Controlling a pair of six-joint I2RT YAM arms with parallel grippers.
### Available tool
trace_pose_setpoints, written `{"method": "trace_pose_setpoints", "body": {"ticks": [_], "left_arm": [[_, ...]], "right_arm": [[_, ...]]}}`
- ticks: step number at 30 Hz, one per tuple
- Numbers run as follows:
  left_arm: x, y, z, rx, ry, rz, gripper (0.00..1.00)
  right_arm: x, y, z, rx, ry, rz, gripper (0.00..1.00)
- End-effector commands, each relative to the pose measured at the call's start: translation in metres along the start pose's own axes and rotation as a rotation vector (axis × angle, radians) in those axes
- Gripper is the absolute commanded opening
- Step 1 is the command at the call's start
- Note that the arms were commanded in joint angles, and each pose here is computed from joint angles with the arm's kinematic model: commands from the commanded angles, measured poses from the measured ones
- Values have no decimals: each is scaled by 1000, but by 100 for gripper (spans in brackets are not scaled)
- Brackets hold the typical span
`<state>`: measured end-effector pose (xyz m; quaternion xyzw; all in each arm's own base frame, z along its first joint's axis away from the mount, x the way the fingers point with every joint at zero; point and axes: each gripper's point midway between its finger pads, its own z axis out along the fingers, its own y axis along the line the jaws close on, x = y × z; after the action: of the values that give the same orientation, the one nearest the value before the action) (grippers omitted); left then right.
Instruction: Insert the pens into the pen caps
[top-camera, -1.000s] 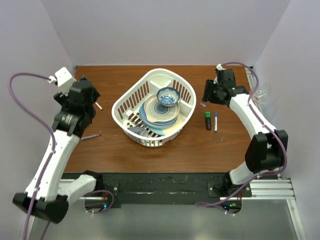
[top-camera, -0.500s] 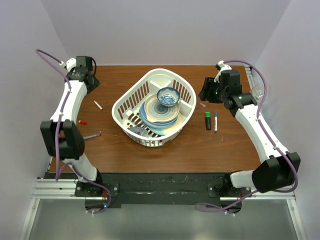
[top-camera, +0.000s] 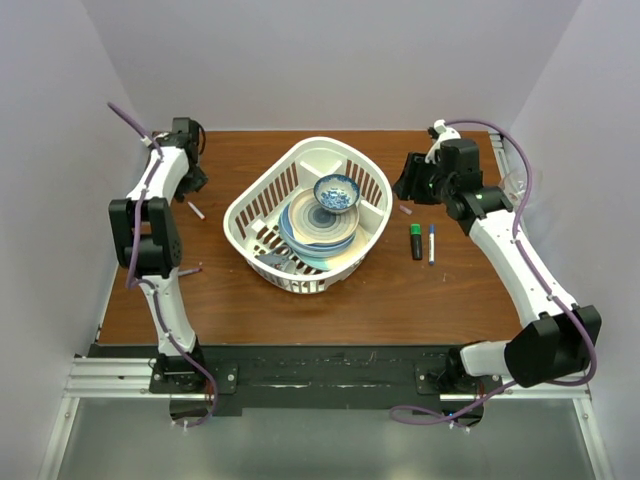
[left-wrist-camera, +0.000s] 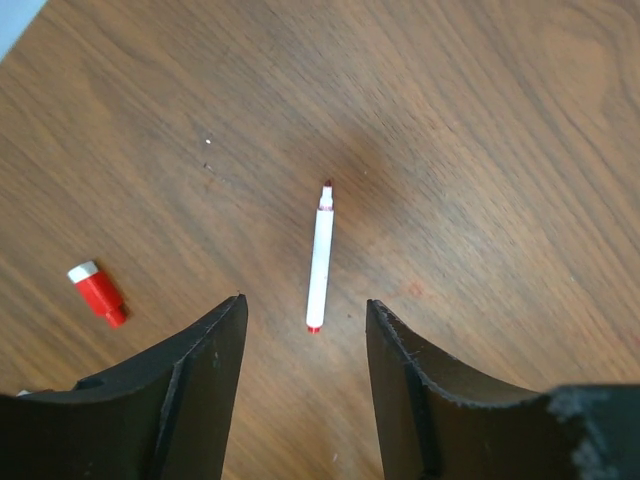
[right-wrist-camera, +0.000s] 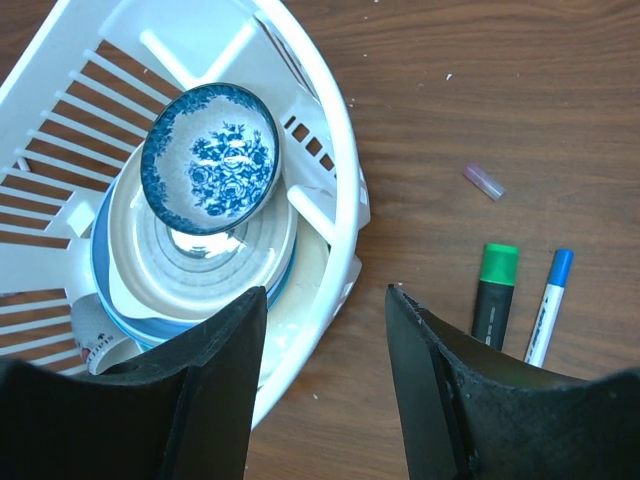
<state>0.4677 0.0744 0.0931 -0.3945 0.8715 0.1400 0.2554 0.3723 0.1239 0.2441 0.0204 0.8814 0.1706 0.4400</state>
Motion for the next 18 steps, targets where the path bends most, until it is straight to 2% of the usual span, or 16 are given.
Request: {"method": "trace_pose_setpoints", "body": {"ticks": [1, 9, 18], "left_arm": [[-4, -1, 12, -27, 0, -59, 54], [-1, -10, 37, -22, 2, -34, 49], [11, -1, 61, -51, 35, -47, 44]], "right_arm": [[-11, 11, 6, -47, -18, -12, 54], [-12, 12, 10, -49, -21, -13, 52], [-11, 14, 15, -54, -6, -22, 52]]}}
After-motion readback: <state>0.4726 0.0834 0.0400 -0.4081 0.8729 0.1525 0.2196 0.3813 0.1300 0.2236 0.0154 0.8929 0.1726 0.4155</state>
